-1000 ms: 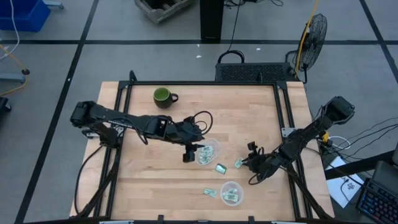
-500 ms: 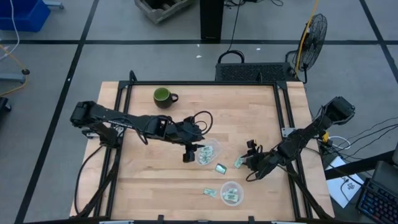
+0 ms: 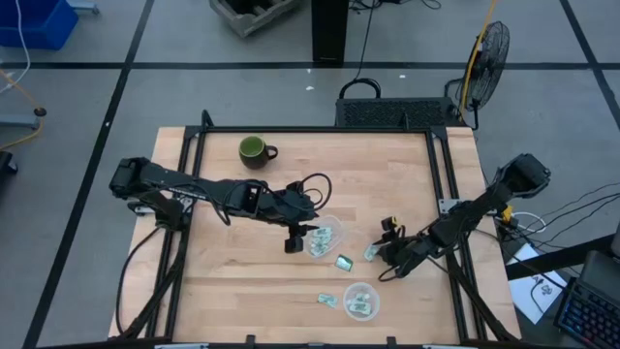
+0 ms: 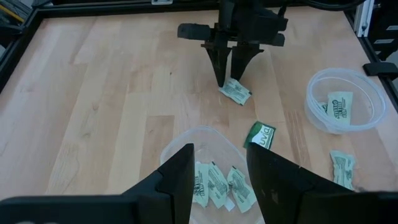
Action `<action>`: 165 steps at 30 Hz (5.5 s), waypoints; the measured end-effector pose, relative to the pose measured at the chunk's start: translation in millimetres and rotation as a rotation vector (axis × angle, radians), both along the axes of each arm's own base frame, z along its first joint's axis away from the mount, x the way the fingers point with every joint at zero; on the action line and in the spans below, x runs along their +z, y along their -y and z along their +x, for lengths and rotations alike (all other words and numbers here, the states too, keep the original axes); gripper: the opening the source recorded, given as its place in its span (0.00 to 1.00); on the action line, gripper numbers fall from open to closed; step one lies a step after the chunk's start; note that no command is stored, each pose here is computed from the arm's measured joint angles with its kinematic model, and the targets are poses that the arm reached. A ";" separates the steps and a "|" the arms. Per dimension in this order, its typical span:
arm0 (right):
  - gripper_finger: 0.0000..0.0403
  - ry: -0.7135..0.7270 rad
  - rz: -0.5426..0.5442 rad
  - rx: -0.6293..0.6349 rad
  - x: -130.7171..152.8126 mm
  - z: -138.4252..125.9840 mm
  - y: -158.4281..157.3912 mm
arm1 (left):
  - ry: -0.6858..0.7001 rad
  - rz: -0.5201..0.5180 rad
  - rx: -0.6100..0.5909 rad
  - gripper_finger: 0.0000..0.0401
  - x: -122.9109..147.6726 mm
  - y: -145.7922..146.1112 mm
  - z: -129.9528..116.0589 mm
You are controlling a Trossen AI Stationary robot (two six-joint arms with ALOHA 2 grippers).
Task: Pick and place Stevia / Truvia into bins
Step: Put the stevia packet into the bottom transparent container, then put the stevia packet into the top transparent container
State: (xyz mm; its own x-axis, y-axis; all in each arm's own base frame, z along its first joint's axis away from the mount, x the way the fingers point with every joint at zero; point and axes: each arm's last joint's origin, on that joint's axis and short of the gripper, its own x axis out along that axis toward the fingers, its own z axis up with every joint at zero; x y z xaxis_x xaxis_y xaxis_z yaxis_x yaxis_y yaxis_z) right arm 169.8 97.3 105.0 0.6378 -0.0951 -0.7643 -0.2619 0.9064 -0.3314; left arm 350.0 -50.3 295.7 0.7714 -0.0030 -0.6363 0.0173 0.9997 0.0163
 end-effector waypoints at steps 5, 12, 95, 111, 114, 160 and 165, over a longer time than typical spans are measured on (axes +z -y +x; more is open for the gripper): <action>0.22 0.024 0.021 0.002 1.2 1.8 -1.2 | -0.001 0.000 0.000 0.38 0.0 0.0 -0.1; 0.07 0.024 0.056 0.009 1.1 2.1 -2.4 | 0.000 0.009 -0.008 0.38 0.1 0.1 0.0; 0.21 0.016 0.280 0.203 139.8 58.3 -93.5 | -0.039 -0.214 -0.105 0.38 -0.5 11.5 -2.1; 0.20 0.360 0.202 0.108 94.9 34.7 -51.4 | 0.015 -0.186 -0.440 0.38 -47.2 119.3 -8.4; 0.21 0.426 0.215 0.130 93.7 30.0 -47.2 | 0.024 -0.188 -0.326 0.38 -67.6 127.5 3.0; 0.19 0.553 0.305 0.171 112.6 17.9 -48.5 | -0.103 -0.179 -0.295 0.38 -193.5 136.6 40.8; 0.19 0.553 0.305 0.171 112.6 17.9 -48.5 | -0.134 -0.173 -0.295 0.38 -195.7 135.9 38.9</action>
